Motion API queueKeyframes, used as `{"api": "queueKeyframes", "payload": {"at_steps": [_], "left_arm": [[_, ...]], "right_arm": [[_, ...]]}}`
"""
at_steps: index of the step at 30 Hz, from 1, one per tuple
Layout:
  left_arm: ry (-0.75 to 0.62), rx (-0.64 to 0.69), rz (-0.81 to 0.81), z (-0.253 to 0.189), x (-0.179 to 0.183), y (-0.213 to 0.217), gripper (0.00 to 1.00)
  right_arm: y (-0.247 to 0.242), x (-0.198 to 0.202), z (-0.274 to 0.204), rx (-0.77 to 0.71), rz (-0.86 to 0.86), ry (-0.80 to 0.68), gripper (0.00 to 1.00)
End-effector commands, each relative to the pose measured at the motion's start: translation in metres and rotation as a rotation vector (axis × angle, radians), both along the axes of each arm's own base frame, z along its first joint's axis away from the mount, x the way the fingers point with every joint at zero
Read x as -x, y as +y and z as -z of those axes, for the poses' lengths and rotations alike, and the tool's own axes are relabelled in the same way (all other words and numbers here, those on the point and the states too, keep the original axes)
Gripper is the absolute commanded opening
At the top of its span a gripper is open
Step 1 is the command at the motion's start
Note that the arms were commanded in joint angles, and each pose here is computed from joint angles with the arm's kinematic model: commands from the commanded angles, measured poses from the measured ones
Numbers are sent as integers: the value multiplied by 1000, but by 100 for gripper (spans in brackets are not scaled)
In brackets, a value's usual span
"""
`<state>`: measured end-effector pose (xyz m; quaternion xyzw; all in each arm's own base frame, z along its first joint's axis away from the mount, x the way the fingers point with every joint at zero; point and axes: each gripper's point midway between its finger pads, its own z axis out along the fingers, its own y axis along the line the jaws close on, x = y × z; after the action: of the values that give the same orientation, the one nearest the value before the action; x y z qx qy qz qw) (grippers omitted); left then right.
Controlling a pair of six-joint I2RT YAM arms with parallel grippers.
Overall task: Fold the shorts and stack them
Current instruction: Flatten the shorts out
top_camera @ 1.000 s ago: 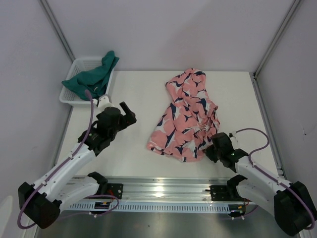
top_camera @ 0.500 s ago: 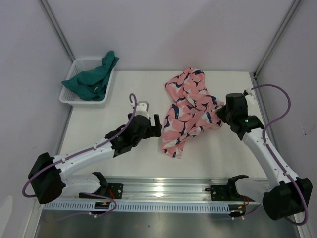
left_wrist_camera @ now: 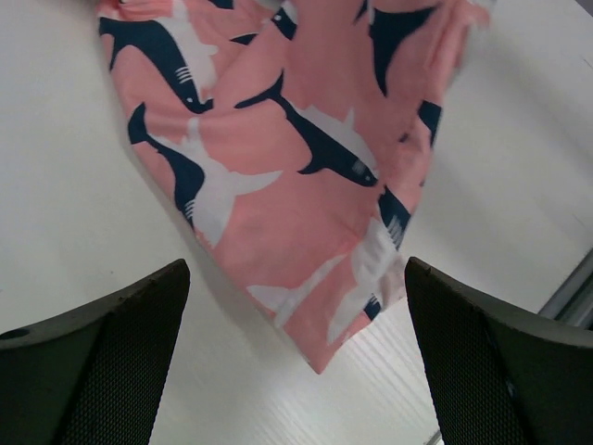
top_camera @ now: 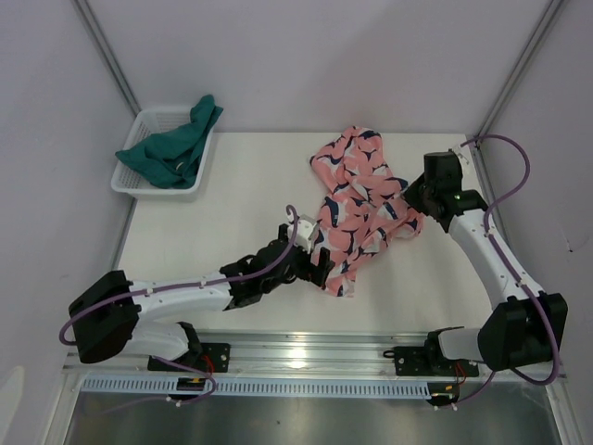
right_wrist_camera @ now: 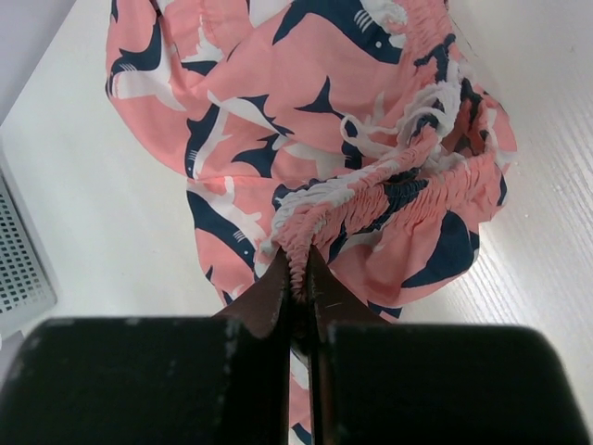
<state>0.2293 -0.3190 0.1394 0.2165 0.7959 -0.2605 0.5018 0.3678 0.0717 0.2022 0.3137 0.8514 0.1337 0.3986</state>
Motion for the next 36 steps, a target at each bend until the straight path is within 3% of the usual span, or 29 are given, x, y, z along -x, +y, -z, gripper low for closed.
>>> {"api": "queueKeyframes", "payload": {"at_steps": [1,7,16,18,19,22,36], "left_arm": [[-62,42,55,-11,12,-21,99],[-21,-22,24,19,17,-32,99],[70,-184,-150,58,-19,-48,97],[72,-193,-174,57,-27,-56,92],[89,-221,-191,64,-29,-57,80],[100,-244,-242,66,-36,-53,61],[176,-79,-129,70,-18,-75,69]], "right_arm": [[1,-22,-30,-24,-18,-79,0],[2,-38,-53,-41,-25,-118,0],[0,-47,-78,-51,-23,-161,0],[-1,-48,-80,-62,-23,-163,0],[-2,-49,-81,-66,-23,-164,0],[-9,-52,-87,-85,-13,-172,0],[-37,-78,-105,-167,22,-190,0]]}}
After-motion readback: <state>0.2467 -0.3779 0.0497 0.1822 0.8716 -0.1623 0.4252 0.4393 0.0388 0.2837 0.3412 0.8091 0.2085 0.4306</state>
